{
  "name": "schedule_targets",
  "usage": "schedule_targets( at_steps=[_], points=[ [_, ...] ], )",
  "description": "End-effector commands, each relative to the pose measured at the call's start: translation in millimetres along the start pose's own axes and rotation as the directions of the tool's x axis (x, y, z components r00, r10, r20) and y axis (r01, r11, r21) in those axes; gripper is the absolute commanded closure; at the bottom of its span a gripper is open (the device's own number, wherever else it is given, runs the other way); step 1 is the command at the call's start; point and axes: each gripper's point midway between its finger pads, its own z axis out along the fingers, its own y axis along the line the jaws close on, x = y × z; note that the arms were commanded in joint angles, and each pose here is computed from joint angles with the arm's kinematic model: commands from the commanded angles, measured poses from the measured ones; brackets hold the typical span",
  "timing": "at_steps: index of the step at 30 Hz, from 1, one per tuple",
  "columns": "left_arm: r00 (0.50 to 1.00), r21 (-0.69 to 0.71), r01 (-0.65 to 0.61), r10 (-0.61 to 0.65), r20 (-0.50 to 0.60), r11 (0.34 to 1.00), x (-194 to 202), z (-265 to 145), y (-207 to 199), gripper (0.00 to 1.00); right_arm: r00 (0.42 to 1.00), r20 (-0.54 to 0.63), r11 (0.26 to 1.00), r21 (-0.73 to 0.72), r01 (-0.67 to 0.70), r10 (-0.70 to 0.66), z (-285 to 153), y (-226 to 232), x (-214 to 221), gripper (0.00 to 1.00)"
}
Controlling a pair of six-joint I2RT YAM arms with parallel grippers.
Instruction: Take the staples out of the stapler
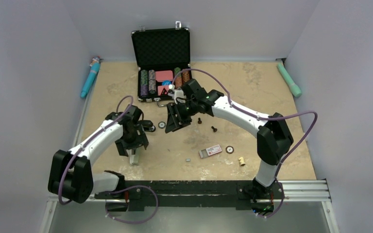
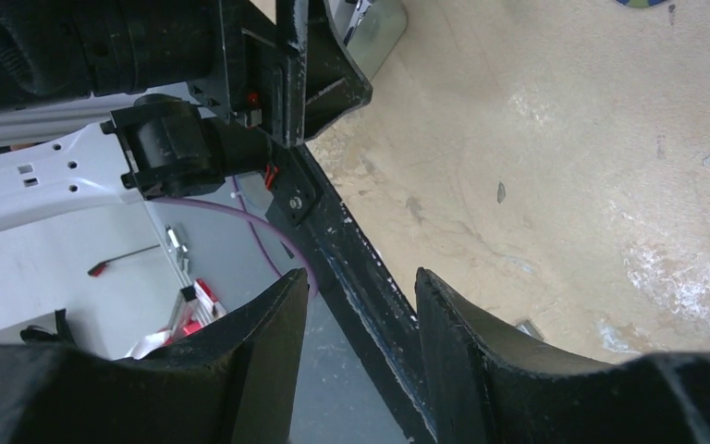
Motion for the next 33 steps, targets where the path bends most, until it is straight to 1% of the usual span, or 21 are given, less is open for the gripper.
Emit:
schedule_targets(
  at_steps=[1,3,6,9,11,14,21,28,33],
  points=[
    [0.990,0.031,0.022,-0.026,0.138,0.999,-26,-19,-6,0.17,0.998,0.044,0.999,-0.001,0.052,-0.052,-11,8,-5,0.49],
    [0.989,0.084,-0.004,-0.008,0.146,0.996,-31,-20,-18,0.24,0.998,0.043,0.998,0.000,0.055,-0.055,-11,8,-4,0.49],
    [0.991,0.086,-0.042,0.030,0.132,0.995,-30,-16,-28,0.34,0.997,0.038,0.998,0.001,0.062,-0.062,-11,7,-4,0.49],
    [0.991,0.064,-0.077,0.070,0.115,0.995,-25,-9,-36,0.35,0.997,0.038,0.998,0.003,0.068,-0.068,-12,7,-5,0.49],
    [0.992,0.047,-0.079,0.073,0.103,0.996,-25,-4,-36,0.35,0.997,0.036,0.998,0.004,0.070,-0.070,-12,6,-4,0.49],
    [0.989,0.040,-0.098,0.093,0.113,0.994,-31,-2,-40,0.36,0.997,0.034,0.997,0.005,0.073,-0.073,-13,6,0,0.49],
    [0.981,-0.036,-0.145,0.148,0.128,0.989,-47,-6,-37,0.39,0.996,0.029,0.996,0.026,0.080,-0.081,-18,-4,6,0.49],
    [0.987,-0.067,-0.134,0.139,0.076,0.989,-36,9,-31,0.44,0.997,0.025,0.997,0.029,0.078,-0.079,-19,-9,6,0.49],
    [0.991,-0.095,-0.116,0.121,0.054,0.989,-32,17,-26,0.45,0.997,0.018,0.997,0.029,0.078,-0.078,-18,-11,8,0.49]
  ],
)
